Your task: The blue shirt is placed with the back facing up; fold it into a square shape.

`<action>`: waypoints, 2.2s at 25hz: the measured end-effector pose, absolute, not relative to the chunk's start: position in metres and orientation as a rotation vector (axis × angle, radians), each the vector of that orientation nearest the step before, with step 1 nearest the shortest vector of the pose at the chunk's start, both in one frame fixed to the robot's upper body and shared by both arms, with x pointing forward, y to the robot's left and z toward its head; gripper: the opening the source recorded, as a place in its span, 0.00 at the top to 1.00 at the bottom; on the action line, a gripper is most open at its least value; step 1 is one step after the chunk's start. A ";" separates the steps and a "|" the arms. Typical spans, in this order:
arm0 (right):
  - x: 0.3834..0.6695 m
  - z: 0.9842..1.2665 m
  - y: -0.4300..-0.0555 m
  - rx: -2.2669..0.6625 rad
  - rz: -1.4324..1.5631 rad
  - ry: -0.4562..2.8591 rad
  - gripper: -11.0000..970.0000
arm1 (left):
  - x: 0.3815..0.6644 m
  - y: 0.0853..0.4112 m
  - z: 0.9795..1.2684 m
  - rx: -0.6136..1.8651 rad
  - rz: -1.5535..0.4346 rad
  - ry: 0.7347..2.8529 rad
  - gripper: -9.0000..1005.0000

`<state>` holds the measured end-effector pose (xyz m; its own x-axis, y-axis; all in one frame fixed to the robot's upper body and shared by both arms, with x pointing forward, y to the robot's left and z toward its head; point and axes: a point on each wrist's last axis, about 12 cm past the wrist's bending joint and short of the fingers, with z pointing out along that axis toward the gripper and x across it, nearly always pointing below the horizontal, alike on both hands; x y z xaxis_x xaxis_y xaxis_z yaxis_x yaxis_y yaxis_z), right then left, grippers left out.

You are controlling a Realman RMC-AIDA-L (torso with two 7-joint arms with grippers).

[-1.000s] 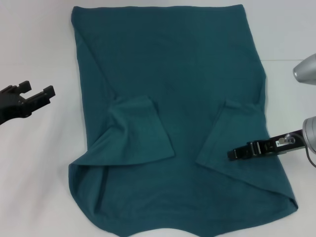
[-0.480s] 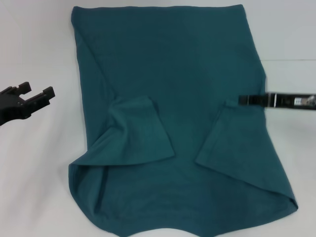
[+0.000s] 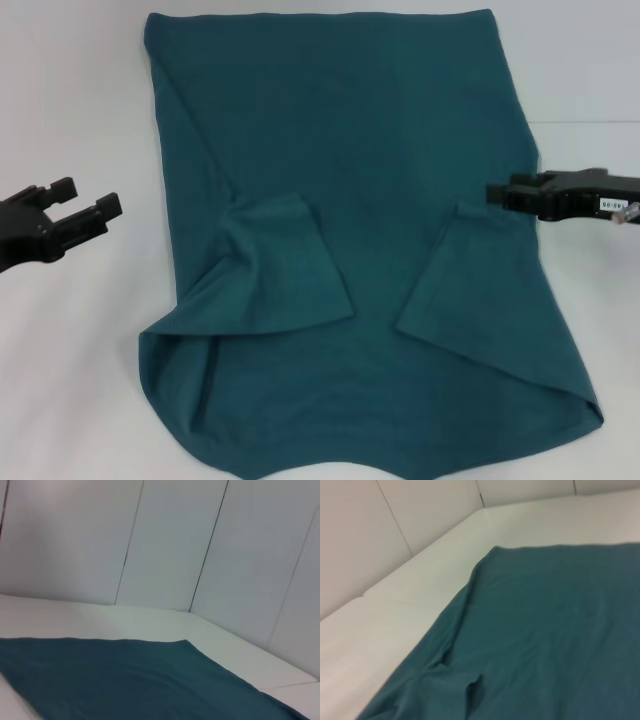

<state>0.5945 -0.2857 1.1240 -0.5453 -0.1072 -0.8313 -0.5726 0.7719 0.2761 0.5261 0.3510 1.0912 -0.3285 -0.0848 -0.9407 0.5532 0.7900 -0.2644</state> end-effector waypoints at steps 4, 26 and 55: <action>0.604 1.120 -0.289 -0.526 0.573 2.053 0.53 | 0.520 0.353 1.090 0.332 -0.698 1.841 0.21; 0.646 1.123 -0.257 -0.521 0.440 2.000 0.53 | 0.502 0.348 1.096 0.610 -0.679 2.078 0.21; 0.631 1.090 -0.250 -0.558 0.508 2.009 0.53 | 0.503 0.341 1.067 0.693 -0.572 2.182 0.21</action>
